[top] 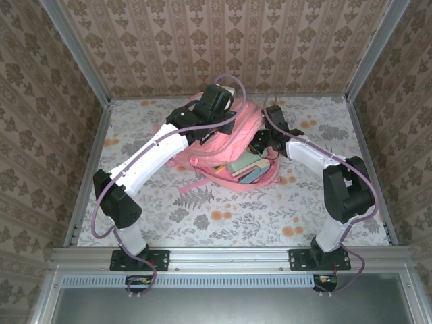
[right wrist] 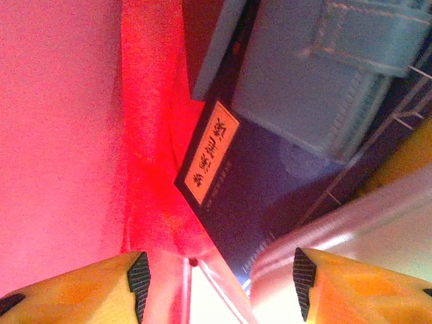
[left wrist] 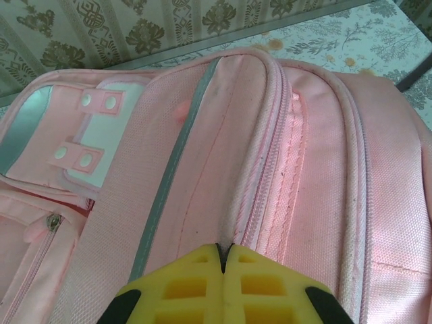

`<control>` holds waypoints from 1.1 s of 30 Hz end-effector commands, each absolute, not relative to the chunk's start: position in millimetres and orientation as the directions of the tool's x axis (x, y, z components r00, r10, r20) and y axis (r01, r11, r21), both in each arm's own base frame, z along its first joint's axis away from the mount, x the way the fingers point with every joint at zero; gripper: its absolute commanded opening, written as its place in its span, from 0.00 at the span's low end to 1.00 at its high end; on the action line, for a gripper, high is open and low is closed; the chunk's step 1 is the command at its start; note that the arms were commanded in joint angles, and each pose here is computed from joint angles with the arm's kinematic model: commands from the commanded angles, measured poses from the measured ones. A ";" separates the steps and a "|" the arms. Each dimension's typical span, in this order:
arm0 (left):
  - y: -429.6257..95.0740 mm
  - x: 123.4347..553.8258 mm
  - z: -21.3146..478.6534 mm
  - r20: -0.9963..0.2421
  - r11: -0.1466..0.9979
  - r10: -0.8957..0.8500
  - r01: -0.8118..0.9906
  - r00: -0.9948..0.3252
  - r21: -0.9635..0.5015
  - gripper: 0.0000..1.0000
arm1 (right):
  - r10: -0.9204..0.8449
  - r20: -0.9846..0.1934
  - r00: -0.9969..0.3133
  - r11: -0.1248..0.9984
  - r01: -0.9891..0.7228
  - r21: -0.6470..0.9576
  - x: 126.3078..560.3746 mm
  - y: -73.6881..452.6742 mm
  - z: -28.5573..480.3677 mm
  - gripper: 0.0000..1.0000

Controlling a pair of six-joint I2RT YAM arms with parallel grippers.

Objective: Pack books, pencil case, and school supplies into a backpack

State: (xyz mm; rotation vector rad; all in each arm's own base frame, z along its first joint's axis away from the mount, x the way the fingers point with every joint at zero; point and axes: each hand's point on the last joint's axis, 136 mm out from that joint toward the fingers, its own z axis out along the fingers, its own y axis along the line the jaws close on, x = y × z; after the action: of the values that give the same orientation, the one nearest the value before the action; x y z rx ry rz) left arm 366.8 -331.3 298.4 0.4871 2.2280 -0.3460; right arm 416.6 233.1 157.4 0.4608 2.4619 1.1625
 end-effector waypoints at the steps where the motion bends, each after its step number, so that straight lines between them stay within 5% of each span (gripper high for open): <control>1: -331.9 378.4 332.1 -0.826 0.892 0.126 0.427 -0.549 -0.148 0.00 | 0.440 -0.273 -0.856 0.665 0.106 0.740 402.4 210.9 170.8 0.61; 9: -333.6 375.7 306.6 -0.789 0.885 0.139 0.432 -0.599 -0.172 0.00 | 0.464 -0.354 -0.812 0.767 0.168 0.619 358.6 159.9 163.2 0.61; 19: -304.3 351.9 289.0 -0.749 0.895 0.087 0.382 -0.657 -0.231 0.61 | 0.433 -0.480 -0.763 0.846 0.160 0.509 313.2 131.4 172.5 0.61; 33: -159.3 333.2 158.5 -0.491 0.934 -0.250 -0.075 -0.835 -0.348 0.70 | 0.124 -0.508 -0.852 0.901 -0.118 0.418 296.9 228.7 163.5 0.53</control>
State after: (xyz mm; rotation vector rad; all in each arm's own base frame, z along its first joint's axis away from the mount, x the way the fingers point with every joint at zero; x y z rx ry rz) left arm 339.0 -171.6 181.1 -0.0890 2.4913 -0.3631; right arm 297.4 211.5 158.5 0.1101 2.5267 0.6222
